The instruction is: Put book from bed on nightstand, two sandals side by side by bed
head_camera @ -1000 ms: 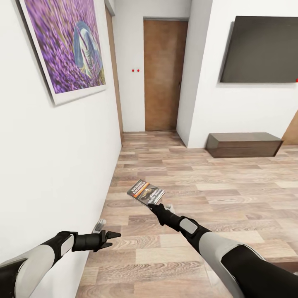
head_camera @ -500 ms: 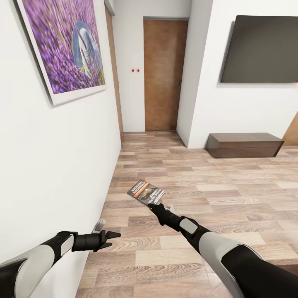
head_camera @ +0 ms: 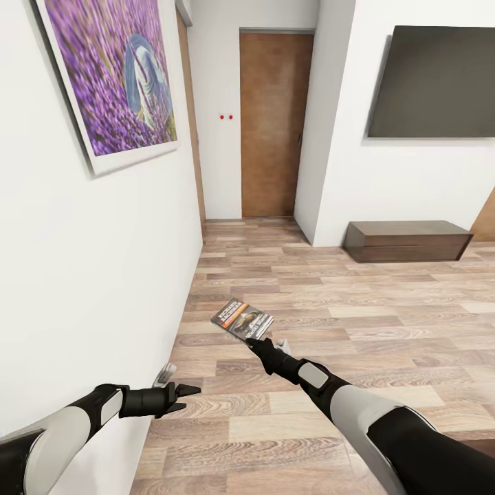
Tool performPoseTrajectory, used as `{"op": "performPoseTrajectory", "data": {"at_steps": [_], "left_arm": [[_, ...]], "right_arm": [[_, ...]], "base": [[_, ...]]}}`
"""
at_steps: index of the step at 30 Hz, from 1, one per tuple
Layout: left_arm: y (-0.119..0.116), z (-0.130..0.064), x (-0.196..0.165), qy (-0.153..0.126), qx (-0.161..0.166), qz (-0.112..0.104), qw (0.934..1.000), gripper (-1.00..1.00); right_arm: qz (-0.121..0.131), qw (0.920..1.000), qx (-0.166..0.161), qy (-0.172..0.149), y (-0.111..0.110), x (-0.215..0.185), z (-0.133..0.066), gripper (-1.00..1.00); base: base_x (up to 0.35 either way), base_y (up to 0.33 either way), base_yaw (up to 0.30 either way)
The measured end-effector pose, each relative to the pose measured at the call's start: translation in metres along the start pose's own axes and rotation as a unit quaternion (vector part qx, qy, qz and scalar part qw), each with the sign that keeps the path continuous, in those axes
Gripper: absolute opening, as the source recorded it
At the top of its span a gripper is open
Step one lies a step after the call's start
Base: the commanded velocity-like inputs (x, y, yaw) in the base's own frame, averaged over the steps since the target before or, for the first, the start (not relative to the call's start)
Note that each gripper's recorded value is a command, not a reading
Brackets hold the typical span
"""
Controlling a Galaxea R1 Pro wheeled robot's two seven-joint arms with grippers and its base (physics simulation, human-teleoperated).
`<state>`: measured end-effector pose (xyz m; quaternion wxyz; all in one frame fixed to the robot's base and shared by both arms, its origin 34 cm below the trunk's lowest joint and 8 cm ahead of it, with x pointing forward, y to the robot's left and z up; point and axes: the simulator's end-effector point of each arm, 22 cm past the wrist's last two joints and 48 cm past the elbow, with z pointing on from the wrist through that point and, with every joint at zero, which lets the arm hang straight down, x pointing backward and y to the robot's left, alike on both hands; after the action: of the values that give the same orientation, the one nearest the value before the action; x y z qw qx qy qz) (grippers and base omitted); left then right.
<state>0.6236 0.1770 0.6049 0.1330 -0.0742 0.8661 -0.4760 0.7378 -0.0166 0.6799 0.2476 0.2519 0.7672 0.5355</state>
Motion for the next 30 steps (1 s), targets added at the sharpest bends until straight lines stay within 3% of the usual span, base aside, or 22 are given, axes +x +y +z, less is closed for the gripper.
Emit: {"op": "performPoseTrajectory", "data": {"at_steps": [30], "left_arm": [[-0.0001,-0.0001,0.0002,0.000,0.000,-0.001,1.0000,1.00]], "right_arm": [[0.000,1.0000,0.000,0.000,0.0001,0.0001,-0.0001,-1.00]], "base": [[0.027,0.002,0.000]]}}
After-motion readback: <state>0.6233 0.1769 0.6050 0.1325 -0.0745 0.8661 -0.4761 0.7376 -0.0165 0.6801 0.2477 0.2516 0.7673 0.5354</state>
